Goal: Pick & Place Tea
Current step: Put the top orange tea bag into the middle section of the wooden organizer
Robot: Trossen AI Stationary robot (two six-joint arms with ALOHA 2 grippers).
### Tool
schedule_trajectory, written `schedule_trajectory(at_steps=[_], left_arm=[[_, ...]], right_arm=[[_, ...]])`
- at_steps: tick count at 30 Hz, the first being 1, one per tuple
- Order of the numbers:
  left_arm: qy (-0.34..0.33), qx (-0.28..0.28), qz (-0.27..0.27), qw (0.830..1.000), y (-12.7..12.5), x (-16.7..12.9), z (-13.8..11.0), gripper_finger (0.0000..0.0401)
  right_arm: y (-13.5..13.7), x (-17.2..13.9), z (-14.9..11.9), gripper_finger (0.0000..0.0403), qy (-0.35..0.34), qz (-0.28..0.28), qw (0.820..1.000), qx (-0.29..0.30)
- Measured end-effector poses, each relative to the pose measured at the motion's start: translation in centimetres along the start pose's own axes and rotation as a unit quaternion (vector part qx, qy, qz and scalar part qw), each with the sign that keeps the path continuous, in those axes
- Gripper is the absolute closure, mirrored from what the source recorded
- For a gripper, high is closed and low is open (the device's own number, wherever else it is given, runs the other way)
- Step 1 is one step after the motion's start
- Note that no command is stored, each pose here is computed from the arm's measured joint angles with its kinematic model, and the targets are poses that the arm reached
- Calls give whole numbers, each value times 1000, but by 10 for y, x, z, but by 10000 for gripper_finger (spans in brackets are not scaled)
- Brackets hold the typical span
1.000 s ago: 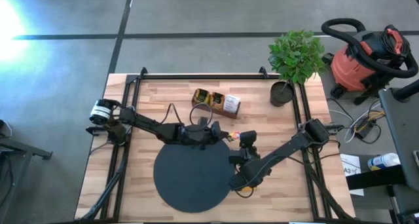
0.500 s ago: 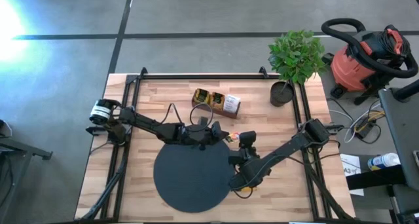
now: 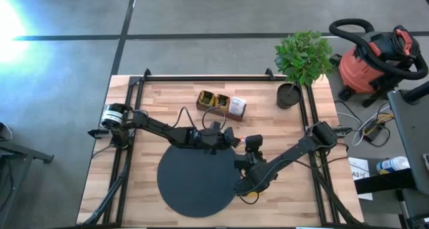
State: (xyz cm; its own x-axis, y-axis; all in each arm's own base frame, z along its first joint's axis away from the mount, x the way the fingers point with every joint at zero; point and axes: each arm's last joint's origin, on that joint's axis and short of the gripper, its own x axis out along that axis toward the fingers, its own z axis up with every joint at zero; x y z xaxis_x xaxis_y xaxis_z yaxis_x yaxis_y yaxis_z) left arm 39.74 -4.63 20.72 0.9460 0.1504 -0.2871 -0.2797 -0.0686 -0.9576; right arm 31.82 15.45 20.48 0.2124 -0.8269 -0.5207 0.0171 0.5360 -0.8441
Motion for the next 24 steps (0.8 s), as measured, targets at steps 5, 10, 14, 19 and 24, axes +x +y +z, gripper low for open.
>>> schedule_trajectory(at_steps=[5,10,14,19,24], left_arm=[[5,4,-3,1000,-1,-1,2,396],[12,24,10,1000,2,-1,2,398],[13,37,13,999,2,0,4,398],[-4,50,29,998,5,1,14,399],[-15,67,34,997,5,4,26,400]], right_arm=[[1,0,0,390,6,10,1000,16],[1,-2,0,390,10,22,997,76],[-1,-10,0,384,9,38,993,107],[-6,-21,-5,337,7,56,986,156],[-14,-32,-10,272,7,79,976,201]])
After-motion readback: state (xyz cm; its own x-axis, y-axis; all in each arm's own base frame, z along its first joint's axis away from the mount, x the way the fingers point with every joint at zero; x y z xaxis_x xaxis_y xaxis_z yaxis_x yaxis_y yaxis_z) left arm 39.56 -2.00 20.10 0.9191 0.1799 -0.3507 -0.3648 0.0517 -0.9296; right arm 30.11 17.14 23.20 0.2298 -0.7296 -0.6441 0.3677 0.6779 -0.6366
